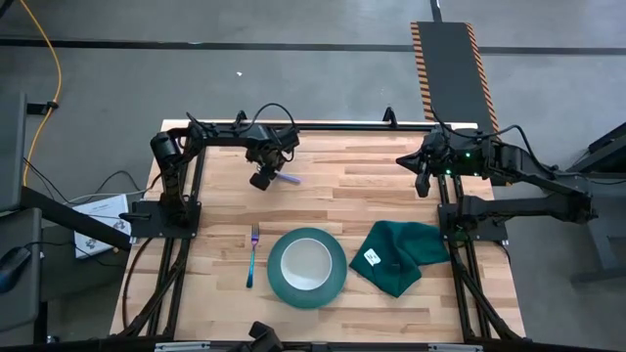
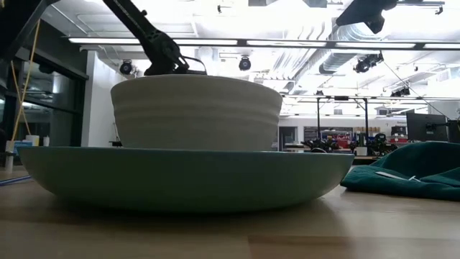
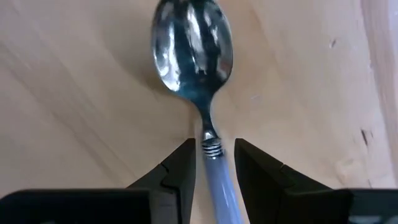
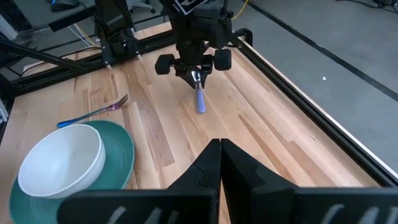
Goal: Set table place
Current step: Place the purple fork inside the white bowl
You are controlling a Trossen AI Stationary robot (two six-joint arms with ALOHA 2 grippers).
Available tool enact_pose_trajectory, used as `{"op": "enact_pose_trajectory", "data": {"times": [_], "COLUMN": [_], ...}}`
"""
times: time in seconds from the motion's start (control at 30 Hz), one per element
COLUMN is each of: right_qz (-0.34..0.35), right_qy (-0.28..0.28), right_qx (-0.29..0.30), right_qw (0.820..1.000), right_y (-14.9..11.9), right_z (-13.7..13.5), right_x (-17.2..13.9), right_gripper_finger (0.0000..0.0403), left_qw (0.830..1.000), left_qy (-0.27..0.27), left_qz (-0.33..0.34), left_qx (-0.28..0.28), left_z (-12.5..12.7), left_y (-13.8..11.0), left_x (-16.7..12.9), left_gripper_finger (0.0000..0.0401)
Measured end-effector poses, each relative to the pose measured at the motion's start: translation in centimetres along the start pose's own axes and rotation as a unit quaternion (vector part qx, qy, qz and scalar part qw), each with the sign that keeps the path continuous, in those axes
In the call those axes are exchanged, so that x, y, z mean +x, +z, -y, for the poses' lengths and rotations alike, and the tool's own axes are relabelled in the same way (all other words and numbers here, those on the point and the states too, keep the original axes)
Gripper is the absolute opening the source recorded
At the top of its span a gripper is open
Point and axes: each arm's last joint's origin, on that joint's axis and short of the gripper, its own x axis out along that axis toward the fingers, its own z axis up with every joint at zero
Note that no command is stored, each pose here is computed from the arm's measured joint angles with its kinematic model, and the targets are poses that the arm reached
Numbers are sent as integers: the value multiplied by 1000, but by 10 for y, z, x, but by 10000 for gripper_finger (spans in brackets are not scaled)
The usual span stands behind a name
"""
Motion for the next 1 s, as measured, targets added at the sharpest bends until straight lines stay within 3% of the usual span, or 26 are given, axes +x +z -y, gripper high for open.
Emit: {"op": "enact_pose_trajectory", "data": {"times": [1.0], "right_qz": [-3], "right_qy": [-1], "right_qx": [5], "right_qw": [1000], "right_y": [0], "right_z": [0], "right_x": [2], "right_gripper_finger": [0], "left_qw": [1000], "left_qy": [3], "left_qz": [-24], "left_qx": [-1], "left_z": [-1], "left_y": [-1], "left_x": [4], "left_gripper_finger": [101]}}
